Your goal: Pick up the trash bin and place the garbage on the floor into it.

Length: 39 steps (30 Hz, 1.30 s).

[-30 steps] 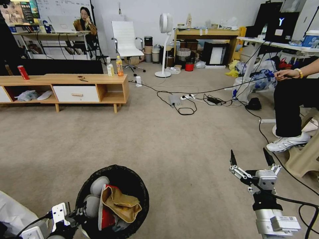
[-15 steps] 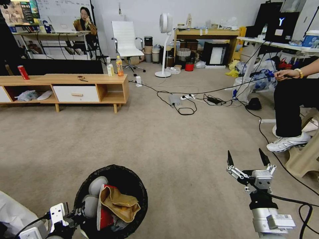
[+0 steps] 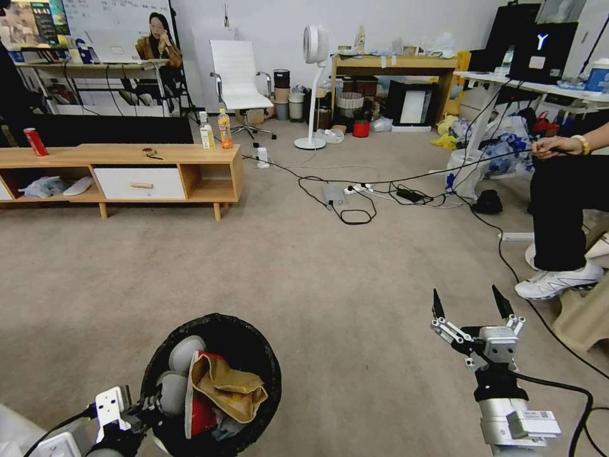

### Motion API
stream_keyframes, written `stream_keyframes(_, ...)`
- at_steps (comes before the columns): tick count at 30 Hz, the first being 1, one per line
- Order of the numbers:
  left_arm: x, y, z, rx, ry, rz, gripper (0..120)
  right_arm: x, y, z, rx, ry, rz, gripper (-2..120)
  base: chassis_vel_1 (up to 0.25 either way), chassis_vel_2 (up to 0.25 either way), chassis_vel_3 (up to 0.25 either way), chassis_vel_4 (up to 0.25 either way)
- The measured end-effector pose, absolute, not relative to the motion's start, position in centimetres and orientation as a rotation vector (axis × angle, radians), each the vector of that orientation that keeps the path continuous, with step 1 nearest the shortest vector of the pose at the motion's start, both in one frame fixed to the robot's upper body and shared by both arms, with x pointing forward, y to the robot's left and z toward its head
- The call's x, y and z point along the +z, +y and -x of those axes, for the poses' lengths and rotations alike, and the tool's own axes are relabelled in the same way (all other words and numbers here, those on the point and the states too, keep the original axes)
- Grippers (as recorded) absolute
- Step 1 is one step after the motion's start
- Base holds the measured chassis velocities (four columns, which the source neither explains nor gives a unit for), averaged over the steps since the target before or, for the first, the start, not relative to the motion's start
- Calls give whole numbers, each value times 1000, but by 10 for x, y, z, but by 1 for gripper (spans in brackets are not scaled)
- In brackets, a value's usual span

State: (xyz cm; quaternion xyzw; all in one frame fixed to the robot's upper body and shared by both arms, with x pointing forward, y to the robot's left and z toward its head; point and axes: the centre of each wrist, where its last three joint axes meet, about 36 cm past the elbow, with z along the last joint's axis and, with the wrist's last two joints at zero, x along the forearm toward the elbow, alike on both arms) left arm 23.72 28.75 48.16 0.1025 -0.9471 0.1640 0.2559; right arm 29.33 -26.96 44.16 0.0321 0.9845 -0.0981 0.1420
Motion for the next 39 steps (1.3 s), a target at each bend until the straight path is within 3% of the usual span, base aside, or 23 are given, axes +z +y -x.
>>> stream_keyframes(39, 484, 287, -235, 438, -2572, -278, 3, 442, -272, -293, -300, 2832, -87, 100, -98, 95, 96, -95)
